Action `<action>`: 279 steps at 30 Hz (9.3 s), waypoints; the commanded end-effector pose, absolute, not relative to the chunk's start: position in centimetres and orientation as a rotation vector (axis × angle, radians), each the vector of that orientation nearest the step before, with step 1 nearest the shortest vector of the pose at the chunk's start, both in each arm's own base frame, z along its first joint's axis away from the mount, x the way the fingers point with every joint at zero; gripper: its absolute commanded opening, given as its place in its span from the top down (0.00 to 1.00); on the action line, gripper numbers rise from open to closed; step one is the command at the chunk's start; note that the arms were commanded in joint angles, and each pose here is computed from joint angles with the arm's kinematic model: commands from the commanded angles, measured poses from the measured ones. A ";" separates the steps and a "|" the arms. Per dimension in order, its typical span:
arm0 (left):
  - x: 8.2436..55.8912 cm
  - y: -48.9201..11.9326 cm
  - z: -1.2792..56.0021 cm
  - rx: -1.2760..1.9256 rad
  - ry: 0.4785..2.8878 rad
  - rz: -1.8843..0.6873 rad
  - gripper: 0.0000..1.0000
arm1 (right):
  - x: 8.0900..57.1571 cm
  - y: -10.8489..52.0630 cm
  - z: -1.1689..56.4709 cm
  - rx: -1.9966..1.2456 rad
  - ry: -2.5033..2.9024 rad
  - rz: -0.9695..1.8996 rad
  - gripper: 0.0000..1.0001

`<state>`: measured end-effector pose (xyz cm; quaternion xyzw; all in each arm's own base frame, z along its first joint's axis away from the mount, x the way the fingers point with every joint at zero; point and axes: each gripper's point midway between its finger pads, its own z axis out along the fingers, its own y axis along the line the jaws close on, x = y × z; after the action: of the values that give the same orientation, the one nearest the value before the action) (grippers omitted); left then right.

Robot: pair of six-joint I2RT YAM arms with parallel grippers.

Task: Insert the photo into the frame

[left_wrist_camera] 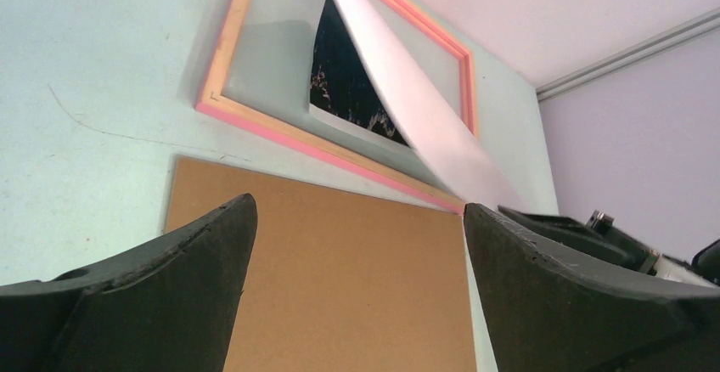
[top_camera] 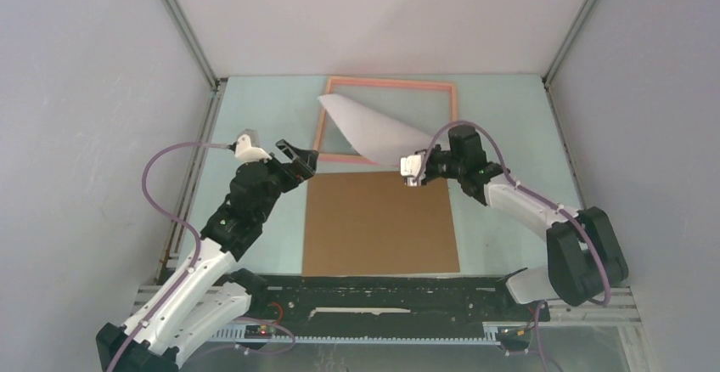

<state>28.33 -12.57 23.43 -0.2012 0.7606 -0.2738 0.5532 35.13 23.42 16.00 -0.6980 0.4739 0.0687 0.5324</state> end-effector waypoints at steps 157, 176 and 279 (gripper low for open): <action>43.5 -14.4 28.8 -0.479 1.738 -0.733 0.00 | 49.1 4.7 10.3 0.547 2.430 1.025 1.00; 54.8 -12.4 24.0 -0.516 1.782 -0.509 0.00 | 59.3 3.8 12.8 0.327 2.306 1.112 1.00; 48.8 -11.7 18.9 -0.553 1.909 -0.584 0.00 | 47.9 13.5 15.6 0.288 2.519 0.508 0.02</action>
<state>52.41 -10.30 16.33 -0.2439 0.7943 -0.2061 0.5169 50.97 6.57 16.06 0.1302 0.9303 0.1461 0.3102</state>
